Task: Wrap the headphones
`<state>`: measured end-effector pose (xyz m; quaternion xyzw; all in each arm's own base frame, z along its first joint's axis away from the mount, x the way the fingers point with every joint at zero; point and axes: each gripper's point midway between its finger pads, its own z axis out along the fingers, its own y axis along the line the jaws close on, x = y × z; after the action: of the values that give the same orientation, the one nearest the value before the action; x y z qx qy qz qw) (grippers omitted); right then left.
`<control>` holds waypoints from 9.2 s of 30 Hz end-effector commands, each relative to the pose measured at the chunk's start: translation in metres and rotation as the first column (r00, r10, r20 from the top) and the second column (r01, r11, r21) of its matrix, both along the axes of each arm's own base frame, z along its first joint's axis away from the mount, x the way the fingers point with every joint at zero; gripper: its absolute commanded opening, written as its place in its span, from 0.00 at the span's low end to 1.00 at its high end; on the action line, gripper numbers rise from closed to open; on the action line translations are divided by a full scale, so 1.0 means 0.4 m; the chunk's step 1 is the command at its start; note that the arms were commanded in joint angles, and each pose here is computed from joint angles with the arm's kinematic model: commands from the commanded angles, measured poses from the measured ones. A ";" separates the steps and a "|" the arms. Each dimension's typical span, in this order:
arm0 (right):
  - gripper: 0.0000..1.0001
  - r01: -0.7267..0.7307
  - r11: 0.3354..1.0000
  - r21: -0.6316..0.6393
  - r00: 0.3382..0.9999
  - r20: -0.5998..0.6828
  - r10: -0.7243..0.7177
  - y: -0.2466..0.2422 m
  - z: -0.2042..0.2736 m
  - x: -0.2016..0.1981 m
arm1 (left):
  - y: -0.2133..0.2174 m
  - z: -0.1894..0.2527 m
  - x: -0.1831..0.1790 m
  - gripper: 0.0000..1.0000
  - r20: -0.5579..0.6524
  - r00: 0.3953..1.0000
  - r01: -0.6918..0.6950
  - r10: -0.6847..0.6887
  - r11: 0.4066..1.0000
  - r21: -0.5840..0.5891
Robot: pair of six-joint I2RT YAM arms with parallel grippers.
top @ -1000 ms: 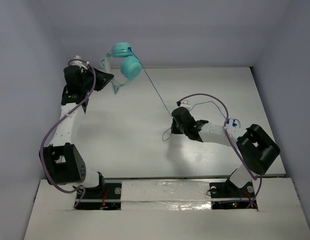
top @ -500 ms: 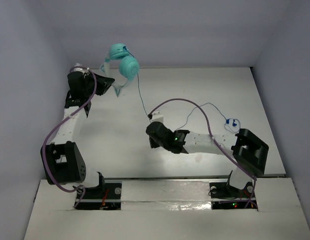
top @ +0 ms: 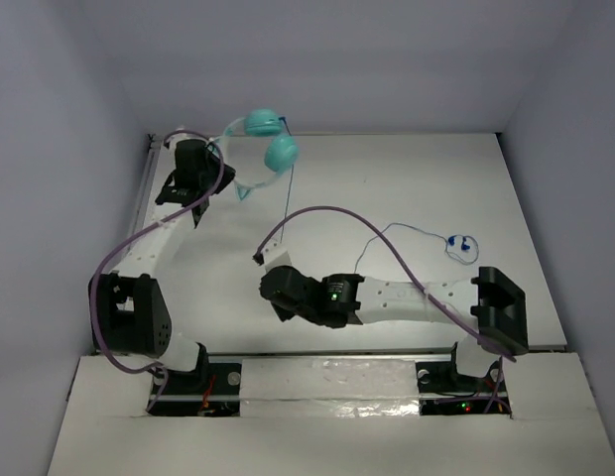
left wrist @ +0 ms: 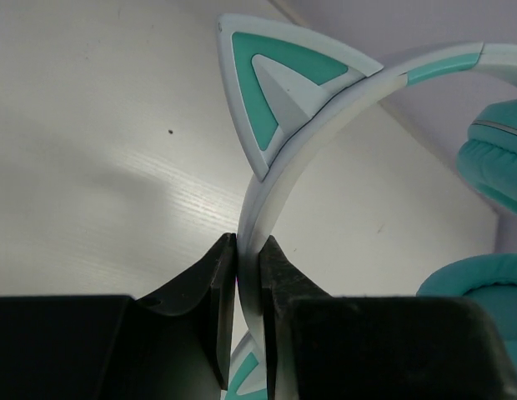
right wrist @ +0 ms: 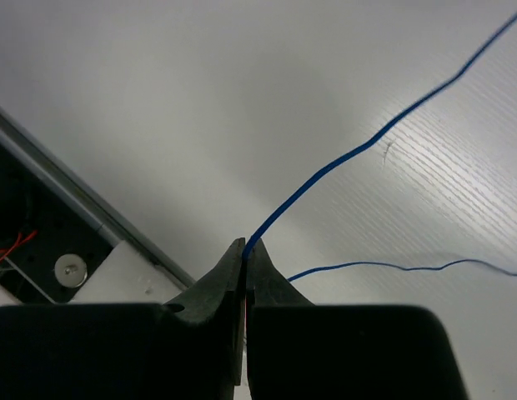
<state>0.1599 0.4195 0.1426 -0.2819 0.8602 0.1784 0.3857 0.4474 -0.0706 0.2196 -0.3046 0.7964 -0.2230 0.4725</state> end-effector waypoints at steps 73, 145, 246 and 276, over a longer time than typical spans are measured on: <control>0.02 0.390 0.904 0.175 0.893 0.167 -0.418 -0.454 0.287 0.394 | -0.429 -0.012 -0.467 0.00 -0.118 0.439 0.859 -0.891 0.377 0.346; 0.63 0.025 0.775 0.632 0.981 0.134 -0.140 -0.251 0.034 0.473 | -0.357 0.439 -0.335 0.00 0.169 0.748 0.569 -0.642 0.751 0.335; 0.00 0.135 0.957 0.259 0.946 0.252 -0.202 -0.274 0.322 0.366 | -0.274 -0.158 -0.308 0.00 -0.381 0.769 0.638 -0.514 0.570 0.518; 0.08 0.287 0.946 0.152 0.908 0.271 -0.319 -0.394 0.227 0.569 | -0.386 -0.119 -0.434 0.00 -0.270 0.542 0.807 -0.796 0.404 0.431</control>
<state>0.3646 0.2583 0.1967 -0.1678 0.8432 0.1056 0.4998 0.2814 -0.2046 0.1329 0.2232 0.9122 -0.1291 0.3183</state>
